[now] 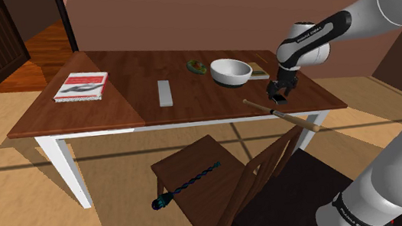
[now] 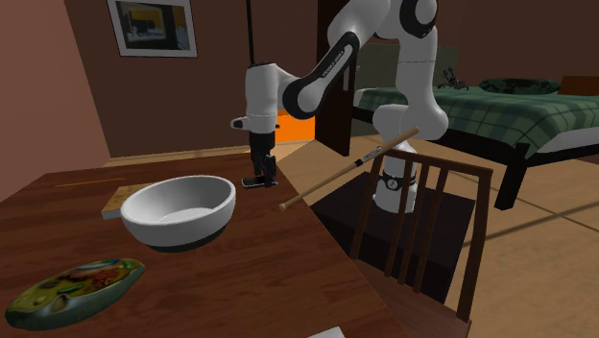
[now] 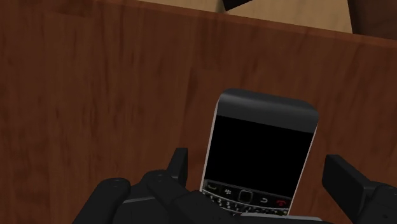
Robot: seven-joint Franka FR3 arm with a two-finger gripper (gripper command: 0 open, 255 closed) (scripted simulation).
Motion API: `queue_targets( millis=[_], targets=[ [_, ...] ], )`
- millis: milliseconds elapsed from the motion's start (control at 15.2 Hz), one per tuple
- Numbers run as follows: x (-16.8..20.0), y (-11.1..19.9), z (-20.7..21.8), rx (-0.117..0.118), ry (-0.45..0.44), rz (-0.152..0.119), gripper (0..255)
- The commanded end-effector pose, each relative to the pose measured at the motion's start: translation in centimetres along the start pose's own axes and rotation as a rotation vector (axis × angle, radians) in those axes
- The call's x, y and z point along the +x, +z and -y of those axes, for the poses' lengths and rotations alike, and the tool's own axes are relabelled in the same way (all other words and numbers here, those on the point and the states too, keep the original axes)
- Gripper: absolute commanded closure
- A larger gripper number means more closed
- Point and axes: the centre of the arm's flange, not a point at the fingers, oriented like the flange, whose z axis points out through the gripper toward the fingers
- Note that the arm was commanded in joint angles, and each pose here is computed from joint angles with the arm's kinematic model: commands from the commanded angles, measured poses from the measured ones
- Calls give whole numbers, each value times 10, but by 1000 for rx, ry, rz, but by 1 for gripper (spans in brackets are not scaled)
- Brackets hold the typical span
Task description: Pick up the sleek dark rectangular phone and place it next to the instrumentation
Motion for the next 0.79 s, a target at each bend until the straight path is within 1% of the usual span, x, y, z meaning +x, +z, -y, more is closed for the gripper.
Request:
queue_targets(
  millis=[0, 396, 462, 726],
  targets=[
    [1, 3, -1, 0, 0, -1, 0],
    [1, 3, -1, 0, 0, -1, 0],
    [1, 3, -1, 0, 0, -1, 255],
    [1, 3, -1, 0, 0, -1, 255]
  ],
)
